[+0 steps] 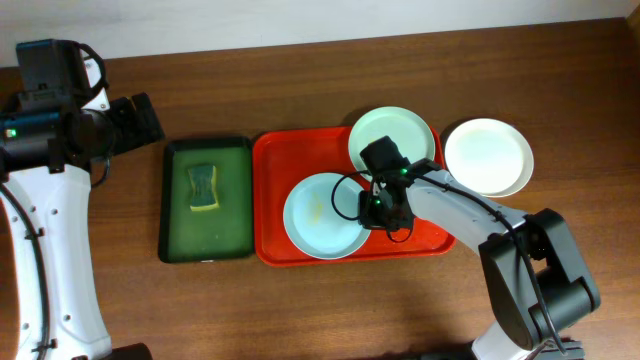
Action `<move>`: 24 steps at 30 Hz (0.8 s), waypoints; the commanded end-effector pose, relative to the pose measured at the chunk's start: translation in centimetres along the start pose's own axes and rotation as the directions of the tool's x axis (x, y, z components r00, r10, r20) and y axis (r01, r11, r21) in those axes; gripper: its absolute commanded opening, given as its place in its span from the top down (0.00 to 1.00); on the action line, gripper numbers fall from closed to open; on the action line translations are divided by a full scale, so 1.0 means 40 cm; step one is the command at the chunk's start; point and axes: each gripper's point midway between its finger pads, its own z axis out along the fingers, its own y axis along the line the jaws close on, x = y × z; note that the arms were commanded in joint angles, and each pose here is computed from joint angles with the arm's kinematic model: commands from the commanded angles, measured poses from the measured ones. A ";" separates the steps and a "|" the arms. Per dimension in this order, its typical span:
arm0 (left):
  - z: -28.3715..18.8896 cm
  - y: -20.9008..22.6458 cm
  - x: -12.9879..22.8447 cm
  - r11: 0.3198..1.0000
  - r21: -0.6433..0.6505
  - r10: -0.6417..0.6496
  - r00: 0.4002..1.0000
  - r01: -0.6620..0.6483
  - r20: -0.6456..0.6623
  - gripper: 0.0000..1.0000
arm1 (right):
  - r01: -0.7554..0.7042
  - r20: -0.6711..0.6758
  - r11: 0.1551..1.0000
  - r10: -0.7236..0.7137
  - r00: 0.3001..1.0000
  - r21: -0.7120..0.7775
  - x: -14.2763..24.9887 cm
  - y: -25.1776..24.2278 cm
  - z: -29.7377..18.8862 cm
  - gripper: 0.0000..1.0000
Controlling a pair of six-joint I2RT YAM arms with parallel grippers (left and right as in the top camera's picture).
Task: Clean dirty plates on tray and stack at the side
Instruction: 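Lower left gripper toward the sponge in green tray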
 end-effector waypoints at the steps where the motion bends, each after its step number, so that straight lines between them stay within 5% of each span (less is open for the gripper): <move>1: -0.004 0.000 -0.003 1.000 0.001 -0.010 1.000 0.010 0.006 0.01 | 0.022 0.056 1.000 -0.022 0.998 0.004 -0.028 0.009 -0.027 0.81; 5: -0.004 0.000 -0.003 1.000 0.001 -0.010 1.000 0.010 0.006 0.01 | 0.023 0.056 1.000 -0.022 0.998 -0.004 -0.030 0.014 -0.029 0.96; 19: -0.007 -0.018 -0.053 0.999 0.037 -0.014 0.996 0.011 0.086 0.01 | 0.023 0.055 1.000 -0.023 0.998 0.000 -0.029 0.012 -0.029 0.96; 24: 0.027 -0.098 0.071 0.980 0.199 0.049 0.993 -0.026 -0.109 0.01 | 0.034 0.055 0.999 -0.034 0.998 0.000 -0.029 0.012 -0.029 0.96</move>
